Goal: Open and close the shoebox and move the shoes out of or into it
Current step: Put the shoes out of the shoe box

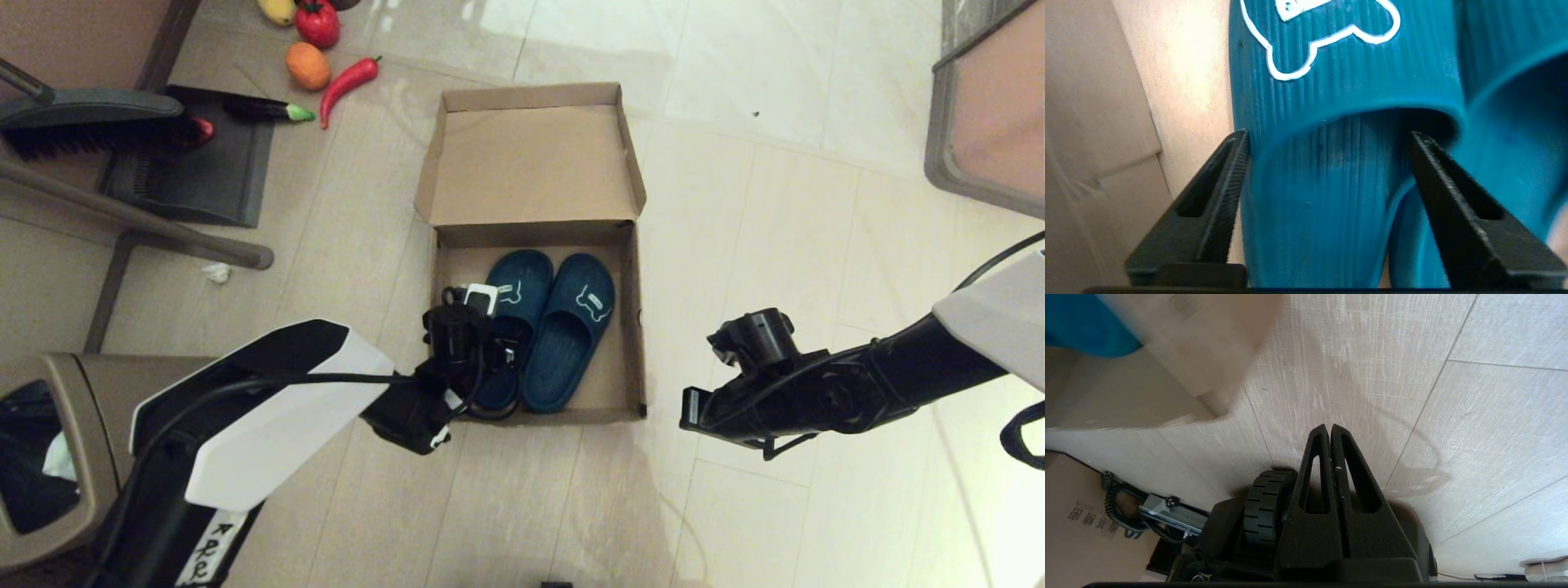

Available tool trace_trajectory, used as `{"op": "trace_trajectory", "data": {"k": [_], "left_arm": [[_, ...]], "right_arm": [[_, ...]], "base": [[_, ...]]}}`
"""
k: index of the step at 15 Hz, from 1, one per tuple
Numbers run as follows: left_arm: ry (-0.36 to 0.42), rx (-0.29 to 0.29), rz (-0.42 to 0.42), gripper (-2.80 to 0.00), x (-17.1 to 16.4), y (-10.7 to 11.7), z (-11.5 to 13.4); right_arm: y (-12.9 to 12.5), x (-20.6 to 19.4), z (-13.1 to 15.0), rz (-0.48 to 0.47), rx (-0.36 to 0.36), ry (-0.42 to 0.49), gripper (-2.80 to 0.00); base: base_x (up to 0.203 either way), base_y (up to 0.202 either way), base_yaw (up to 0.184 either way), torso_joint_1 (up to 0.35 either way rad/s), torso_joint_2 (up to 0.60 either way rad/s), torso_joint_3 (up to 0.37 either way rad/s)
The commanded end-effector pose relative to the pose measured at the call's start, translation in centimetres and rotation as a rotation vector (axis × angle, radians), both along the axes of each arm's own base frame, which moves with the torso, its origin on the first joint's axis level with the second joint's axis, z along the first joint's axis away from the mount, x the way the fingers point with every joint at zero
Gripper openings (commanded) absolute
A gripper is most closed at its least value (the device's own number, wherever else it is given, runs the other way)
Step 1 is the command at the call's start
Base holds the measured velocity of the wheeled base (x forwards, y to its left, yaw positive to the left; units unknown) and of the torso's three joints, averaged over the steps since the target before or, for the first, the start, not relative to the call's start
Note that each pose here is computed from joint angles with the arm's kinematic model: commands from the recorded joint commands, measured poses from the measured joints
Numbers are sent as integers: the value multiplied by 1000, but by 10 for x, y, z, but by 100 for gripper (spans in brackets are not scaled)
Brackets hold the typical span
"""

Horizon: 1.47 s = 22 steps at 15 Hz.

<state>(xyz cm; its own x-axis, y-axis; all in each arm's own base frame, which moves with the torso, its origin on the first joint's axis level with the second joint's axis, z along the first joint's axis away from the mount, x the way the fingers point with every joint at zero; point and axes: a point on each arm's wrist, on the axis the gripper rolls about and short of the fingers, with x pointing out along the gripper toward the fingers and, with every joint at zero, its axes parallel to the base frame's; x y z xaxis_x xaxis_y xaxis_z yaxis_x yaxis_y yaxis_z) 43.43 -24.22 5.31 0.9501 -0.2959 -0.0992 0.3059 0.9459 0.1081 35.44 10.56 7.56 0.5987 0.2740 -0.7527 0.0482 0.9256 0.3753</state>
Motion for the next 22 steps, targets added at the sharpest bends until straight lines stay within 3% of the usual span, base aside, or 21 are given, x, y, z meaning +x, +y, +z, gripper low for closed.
{"op": "trace_trajectory", "data": {"k": [1, 4, 8, 14, 18, 22], "left_arm": [[6, 5, -24, 0, -9, -12, -1], [12, 9, -41, 0, -15, -18, 6], [32, 23, -17, 0, -22, -11, 15], [57, 28, -27, 0, -45, -4, 27], [62, 18, -58, 0, -56, -15, 30], [61, 18, -47, 0, -58, -14, 32]], "right_arm": [[-1, 0, 1, -4, 3, -2, -280], [-3, 1, 0, -12, 3, -2, -280], [-8, 3, -2, -23, 0, 2, -280], [10, 24, -31, 6, -6, 34, -280], [26, 21, -24, 42, 3, 12, -280], [2, 2, 22, 0, 16, -56, -280]], "base": [[0, 0, 0, 0, 0, 0], [0, 0, 0, 0, 0, 0], [0, 0, 0, 0, 0, 0], [0, 0, 0, 0, 0, 0], [0, 0, 0, 0, 0, 0], [0, 0, 0, 0, 0, 0]]}}
